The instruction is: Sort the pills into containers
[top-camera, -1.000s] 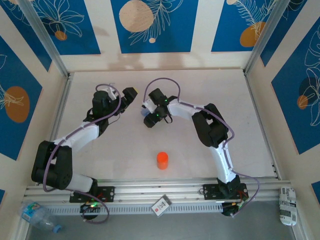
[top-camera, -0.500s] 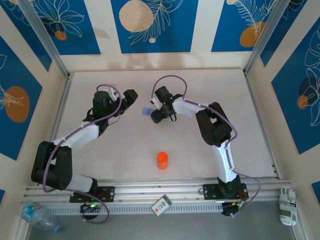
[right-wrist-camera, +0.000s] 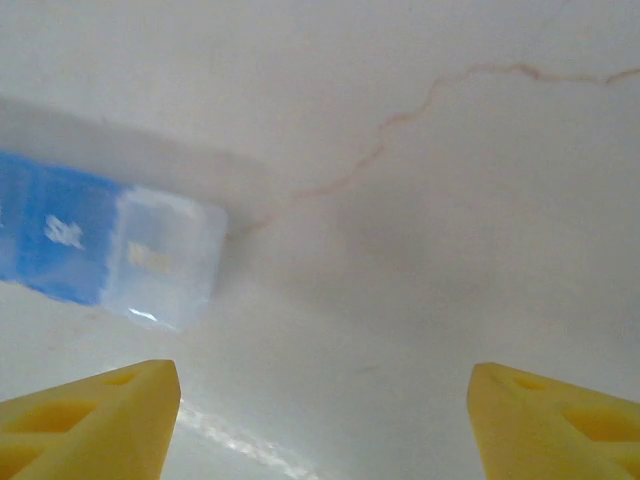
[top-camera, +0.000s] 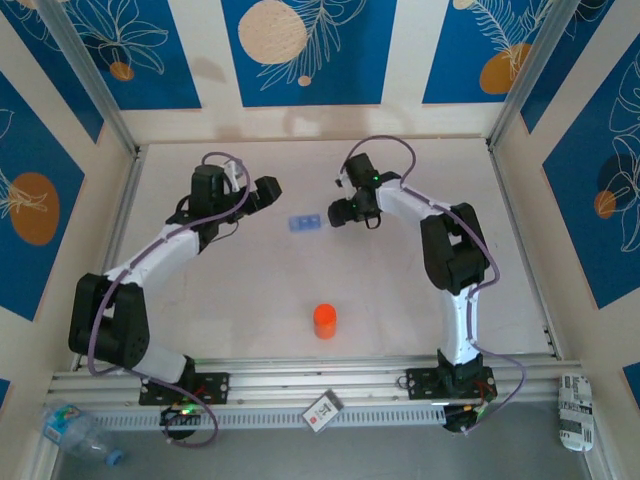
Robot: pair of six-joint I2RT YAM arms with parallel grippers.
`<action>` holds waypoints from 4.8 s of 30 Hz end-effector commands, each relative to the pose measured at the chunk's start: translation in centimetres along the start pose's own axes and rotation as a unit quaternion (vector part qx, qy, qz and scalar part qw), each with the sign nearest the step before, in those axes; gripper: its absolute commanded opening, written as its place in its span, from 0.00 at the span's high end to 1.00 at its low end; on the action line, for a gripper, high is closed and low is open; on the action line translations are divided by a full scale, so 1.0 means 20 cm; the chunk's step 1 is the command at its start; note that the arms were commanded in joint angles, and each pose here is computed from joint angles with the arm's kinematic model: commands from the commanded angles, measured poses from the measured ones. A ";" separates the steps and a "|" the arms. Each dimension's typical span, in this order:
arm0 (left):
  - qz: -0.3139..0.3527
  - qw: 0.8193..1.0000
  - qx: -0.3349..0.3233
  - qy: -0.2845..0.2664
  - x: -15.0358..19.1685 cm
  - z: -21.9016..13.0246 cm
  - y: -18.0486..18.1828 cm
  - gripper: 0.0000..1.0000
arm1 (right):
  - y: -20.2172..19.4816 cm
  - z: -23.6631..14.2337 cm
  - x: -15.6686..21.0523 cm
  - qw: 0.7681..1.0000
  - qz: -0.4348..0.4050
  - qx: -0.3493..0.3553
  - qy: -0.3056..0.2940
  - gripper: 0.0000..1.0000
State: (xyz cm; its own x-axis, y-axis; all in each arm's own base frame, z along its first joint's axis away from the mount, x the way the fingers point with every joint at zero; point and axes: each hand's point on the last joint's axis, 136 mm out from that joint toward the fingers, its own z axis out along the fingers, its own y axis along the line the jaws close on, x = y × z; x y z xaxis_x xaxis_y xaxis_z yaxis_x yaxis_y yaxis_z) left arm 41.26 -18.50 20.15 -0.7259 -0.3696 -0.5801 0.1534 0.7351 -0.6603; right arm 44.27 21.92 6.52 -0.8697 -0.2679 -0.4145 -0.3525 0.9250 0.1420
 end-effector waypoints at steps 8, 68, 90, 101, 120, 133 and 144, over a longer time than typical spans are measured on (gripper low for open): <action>0.120 0.977 -0.136 0.108 0.19 0.08 0.24 0.00 | 0.19 0.04 -0.15 0.998 0.031 -0.058 0.025 0.23; 0.321 0.891 -0.223 0.232 0.40 0.41 0.38 0.00 | 0.23 0.29 0.05 0.994 0.029 -0.056 0.091 0.25; 0.331 0.884 -0.253 0.213 0.22 0.51 0.44 0.00 | 0.21 0.36 0.12 0.992 0.028 -0.053 0.109 0.26; 0.308 0.890 -0.262 0.210 0.15 0.56 0.54 0.00 | 0.22 0.37 0.15 0.991 0.029 -0.051 0.117 0.26; 0.259 0.920 -0.223 0.195 0.12 0.60 0.51 0.00 | 0.22 0.38 0.18 0.990 0.020 -0.049 0.132 0.26; 0.242 0.938 -0.181 0.173 0.04 0.52 0.33 0.00 | 0.27 0.07 -0.16 0.995 0.028 -0.072 0.059 0.26; 0.201 0.959 -0.155 0.123 -0.01 0.33 0.18 0.00 | 0.40 -0.30 -0.13 0.997 0.018 -0.077 0.016 0.25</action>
State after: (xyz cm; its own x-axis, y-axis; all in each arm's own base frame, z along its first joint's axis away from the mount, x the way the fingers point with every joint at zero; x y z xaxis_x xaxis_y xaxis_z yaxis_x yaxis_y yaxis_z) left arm 46.94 -19.57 12.66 -0.8016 0.1666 -0.5742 0.3029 0.9412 -0.1498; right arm 44.02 27.99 11.07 -0.9028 -0.2457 -0.3531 -0.3540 0.8907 0.2853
